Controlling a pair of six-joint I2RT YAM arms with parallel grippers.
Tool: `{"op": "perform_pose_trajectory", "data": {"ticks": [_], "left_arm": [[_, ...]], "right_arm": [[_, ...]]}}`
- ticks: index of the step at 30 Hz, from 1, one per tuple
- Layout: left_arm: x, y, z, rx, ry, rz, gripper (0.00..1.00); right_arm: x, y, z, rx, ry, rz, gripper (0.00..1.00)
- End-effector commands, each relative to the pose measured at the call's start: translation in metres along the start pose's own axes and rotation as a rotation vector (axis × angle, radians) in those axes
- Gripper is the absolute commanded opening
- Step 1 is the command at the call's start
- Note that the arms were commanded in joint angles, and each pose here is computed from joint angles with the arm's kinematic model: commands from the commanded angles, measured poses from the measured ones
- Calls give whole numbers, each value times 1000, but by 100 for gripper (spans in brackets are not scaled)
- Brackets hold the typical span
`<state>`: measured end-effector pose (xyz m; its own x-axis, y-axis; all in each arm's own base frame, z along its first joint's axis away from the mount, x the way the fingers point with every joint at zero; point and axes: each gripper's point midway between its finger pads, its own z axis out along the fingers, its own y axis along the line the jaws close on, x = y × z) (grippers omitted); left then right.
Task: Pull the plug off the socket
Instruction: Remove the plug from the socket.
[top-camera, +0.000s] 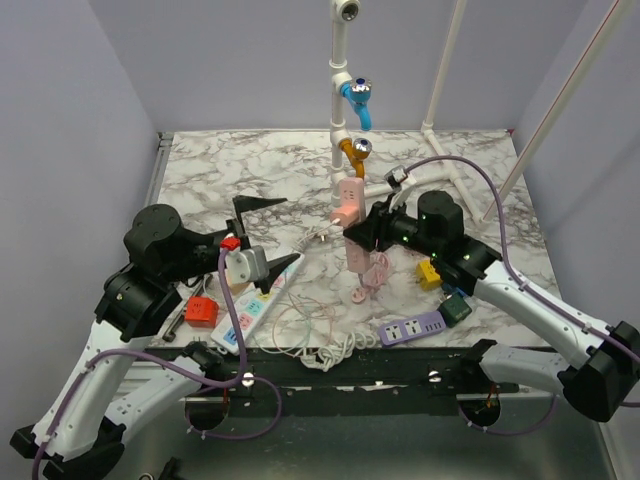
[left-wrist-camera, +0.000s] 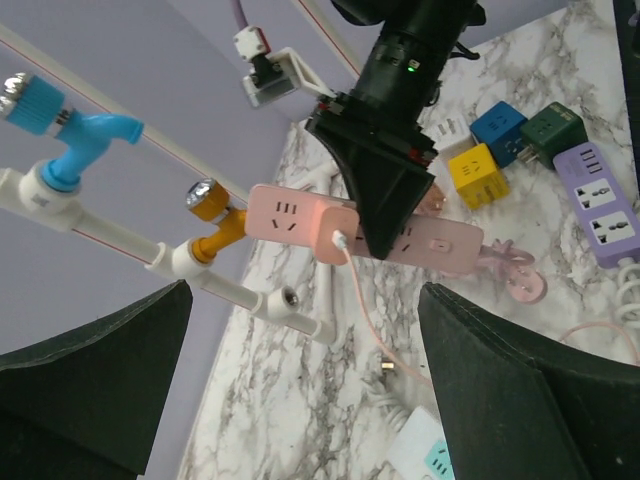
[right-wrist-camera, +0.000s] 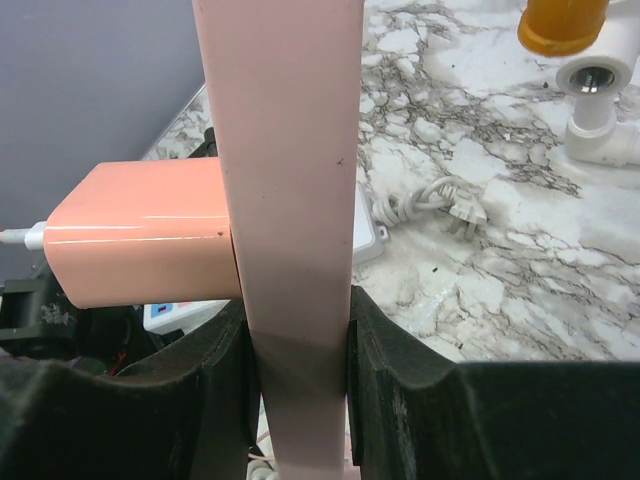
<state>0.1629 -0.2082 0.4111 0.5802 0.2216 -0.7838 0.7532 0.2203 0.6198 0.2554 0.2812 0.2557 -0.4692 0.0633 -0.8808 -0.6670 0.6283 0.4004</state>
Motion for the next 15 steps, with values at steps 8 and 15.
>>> {"op": "perform_pose_trajectory", "data": {"ticks": [8, 15], "left_arm": [[8, -17, 31, -26, -43, 1, 98], [19, -22, 42, -41, -21, 76, 98]], "right_arm": [[-32, 26, 28, -81, -60, -17, 1], [-31, 26, 35, -73, -67, -11, 1]]}}
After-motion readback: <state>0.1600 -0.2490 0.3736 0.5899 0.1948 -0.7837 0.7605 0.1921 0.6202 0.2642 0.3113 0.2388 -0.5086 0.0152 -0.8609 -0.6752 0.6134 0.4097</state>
